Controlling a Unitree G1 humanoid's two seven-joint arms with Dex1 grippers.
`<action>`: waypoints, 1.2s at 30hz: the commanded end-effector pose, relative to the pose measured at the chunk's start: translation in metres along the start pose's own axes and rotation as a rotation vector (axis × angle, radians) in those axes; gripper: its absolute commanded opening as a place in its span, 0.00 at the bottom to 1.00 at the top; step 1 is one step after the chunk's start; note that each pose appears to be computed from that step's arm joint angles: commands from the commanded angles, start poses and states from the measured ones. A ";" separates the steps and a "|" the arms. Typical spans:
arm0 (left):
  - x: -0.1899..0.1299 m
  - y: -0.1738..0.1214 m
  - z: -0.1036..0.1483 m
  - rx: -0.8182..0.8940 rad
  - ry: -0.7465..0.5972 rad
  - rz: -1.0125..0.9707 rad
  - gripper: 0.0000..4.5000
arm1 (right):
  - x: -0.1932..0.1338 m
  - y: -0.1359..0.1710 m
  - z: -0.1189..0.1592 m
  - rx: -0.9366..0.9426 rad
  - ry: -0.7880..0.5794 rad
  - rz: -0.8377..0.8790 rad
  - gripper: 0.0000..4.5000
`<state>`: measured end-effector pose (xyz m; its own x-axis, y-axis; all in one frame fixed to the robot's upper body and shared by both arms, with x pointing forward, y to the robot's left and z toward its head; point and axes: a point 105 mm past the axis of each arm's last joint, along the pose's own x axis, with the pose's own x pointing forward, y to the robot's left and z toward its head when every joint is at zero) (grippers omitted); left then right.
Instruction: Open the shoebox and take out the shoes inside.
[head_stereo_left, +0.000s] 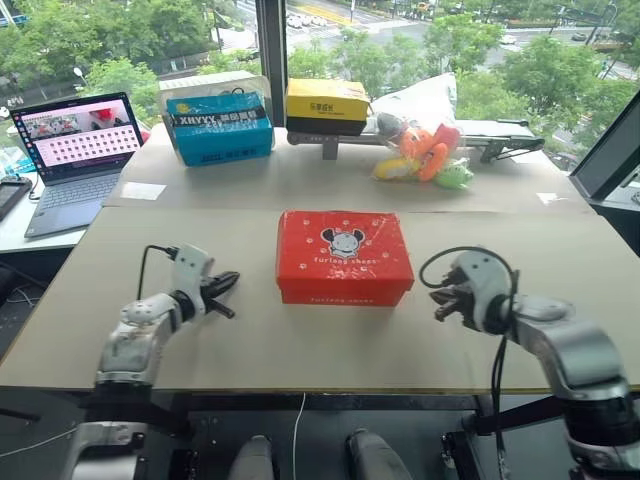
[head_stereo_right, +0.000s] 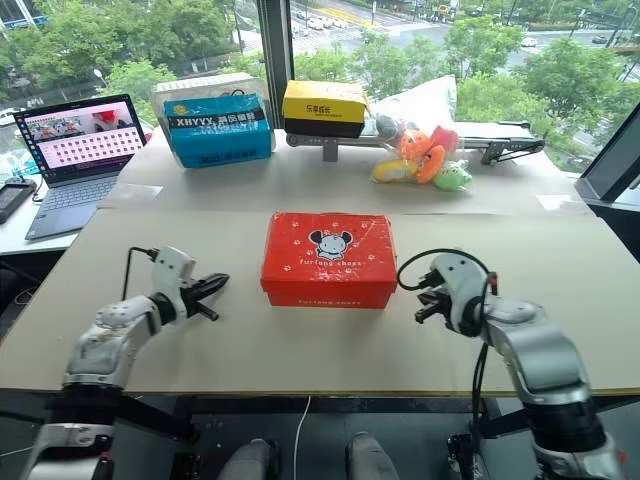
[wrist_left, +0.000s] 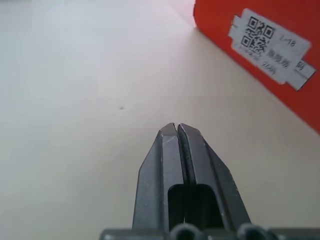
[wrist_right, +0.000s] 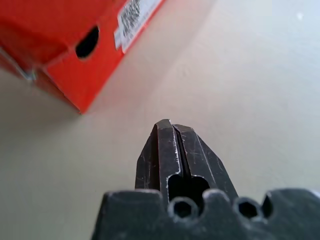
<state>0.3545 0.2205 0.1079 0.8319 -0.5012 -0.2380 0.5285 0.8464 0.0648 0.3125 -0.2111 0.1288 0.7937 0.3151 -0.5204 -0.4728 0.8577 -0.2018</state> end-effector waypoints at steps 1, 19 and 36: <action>-0.017 -0.016 0.023 0.054 -0.071 -0.184 0.01 | -0.025 0.008 0.016 -0.039 -0.066 0.072 0.00; -0.075 -0.013 0.066 0.150 0.002 -0.474 0.01 | 0.003 0.108 0.046 -0.107 -0.171 0.322 0.00; -0.075 -0.028 0.077 0.170 -0.008 -0.521 0.01 | 0.037 0.123 0.031 0.030 -0.133 0.231 0.00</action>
<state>0.2932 0.2251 0.1847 0.4647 -0.8386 -0.2842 0.8808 0.4706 0.0519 0.2896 -0.0825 0.0975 0.6751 0.5554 -0.4855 -0.6500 0.7591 -0.0353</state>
